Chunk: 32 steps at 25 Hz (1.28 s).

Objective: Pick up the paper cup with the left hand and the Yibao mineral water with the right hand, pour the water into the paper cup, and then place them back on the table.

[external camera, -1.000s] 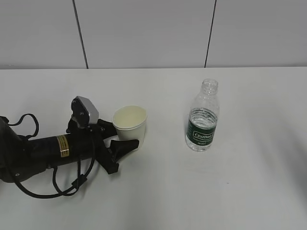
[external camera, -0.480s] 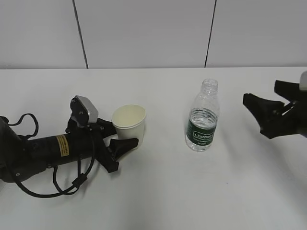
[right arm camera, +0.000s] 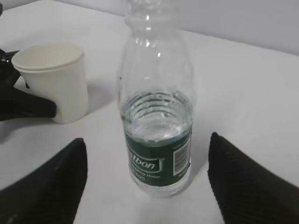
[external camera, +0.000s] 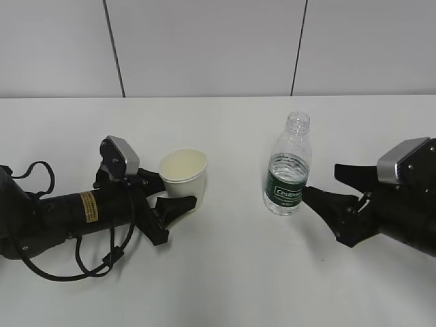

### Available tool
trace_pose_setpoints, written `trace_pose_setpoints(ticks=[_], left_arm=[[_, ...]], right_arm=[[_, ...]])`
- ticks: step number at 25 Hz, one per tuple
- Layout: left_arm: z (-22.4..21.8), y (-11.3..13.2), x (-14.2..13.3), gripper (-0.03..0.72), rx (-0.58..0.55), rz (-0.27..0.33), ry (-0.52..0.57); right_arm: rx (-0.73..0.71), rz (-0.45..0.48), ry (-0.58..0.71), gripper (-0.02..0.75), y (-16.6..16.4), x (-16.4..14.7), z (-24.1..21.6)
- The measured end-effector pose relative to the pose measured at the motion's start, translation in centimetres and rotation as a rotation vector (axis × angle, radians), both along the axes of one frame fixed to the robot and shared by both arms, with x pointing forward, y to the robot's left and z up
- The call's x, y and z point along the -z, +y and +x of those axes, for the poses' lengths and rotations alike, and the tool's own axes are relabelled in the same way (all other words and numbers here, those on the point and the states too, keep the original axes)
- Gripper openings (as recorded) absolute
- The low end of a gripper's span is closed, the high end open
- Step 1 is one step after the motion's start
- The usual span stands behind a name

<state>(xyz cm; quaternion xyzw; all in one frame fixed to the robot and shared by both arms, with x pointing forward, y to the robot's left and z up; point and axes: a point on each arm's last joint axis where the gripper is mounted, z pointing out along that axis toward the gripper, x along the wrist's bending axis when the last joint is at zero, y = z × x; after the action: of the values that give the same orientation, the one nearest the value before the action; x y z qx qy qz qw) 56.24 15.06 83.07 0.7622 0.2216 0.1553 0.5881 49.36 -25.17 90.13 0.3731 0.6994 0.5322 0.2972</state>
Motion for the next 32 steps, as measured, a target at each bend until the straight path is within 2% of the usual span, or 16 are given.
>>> trace_pose_setpoints(ticks=[7, 14, 22, 32], left_arm=[[0.0, 0.0, 0.0, 0.445, 0.000, 0.000, 0.000], [0.0, 0.0, 0.0, 0.445, 0.000, 0.000, 0.000], [0.0, 0.0, 0.0, 0.444, 0.007, 0.001, -0.001], [-0.9, -0.8, 0.1, 0.444, 0.104, 0.014, -0.009]], right_arm=[[-0.027, -0.020, 0.075, 0.592, 0.1, 3.4, 1.2], [-0.031, -0.025, 0.070, 0.592, 0.1, 5.1, 3.9], [-0.099, -0.034, 0.035, 0.592, 0.7, 6.1, 6.0], [-0.151, -0.036, -0.005, 0.592, 2.4, 6.6, 7.8]])
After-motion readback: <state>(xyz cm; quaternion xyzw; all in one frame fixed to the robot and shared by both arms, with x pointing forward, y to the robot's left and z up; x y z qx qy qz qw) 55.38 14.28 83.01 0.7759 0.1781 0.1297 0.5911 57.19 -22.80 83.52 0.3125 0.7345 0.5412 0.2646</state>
